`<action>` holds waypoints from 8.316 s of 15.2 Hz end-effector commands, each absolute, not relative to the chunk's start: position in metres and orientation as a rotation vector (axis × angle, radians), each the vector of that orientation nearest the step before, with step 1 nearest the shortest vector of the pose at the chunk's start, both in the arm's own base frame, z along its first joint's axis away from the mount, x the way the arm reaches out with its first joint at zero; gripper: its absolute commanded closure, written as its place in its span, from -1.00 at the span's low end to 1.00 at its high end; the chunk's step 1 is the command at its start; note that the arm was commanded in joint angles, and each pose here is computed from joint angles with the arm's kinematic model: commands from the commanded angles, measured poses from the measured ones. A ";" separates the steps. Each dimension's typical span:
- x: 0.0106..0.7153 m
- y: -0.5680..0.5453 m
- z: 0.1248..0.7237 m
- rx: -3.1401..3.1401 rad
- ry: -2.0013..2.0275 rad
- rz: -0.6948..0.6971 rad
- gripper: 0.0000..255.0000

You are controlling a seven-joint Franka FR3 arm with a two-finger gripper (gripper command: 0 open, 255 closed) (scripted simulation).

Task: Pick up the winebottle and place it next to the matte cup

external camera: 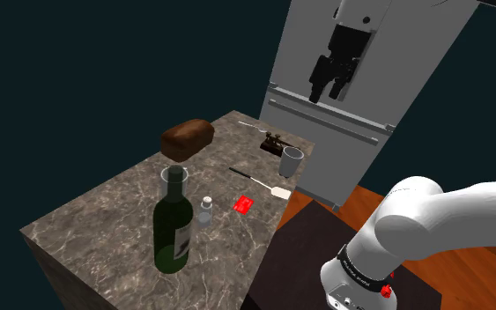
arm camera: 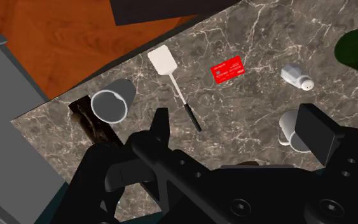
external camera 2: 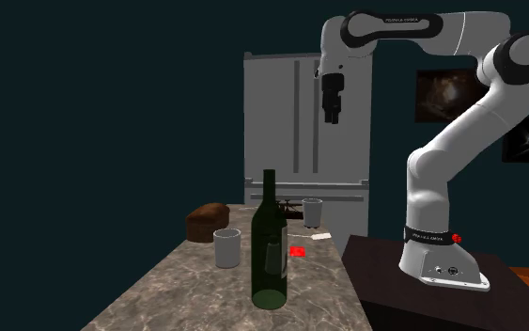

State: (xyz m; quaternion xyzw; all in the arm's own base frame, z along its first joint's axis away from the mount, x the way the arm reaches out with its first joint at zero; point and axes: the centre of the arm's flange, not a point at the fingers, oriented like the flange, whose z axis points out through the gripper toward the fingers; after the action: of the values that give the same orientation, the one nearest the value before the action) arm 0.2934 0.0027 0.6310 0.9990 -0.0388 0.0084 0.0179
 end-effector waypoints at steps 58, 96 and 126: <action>0.368 0.351 0.470 3.179 0.012 0.085 1.00; 0.375 0.325 0.656 3.179 0.012 0.086 1.00; 0.479 -0.057 0.657 3.179 0.012 0.086 1.00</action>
State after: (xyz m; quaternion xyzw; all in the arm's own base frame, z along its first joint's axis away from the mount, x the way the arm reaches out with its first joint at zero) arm 0.4746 -0.0439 0.6588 0.9994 0.0030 0.0270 -0.0197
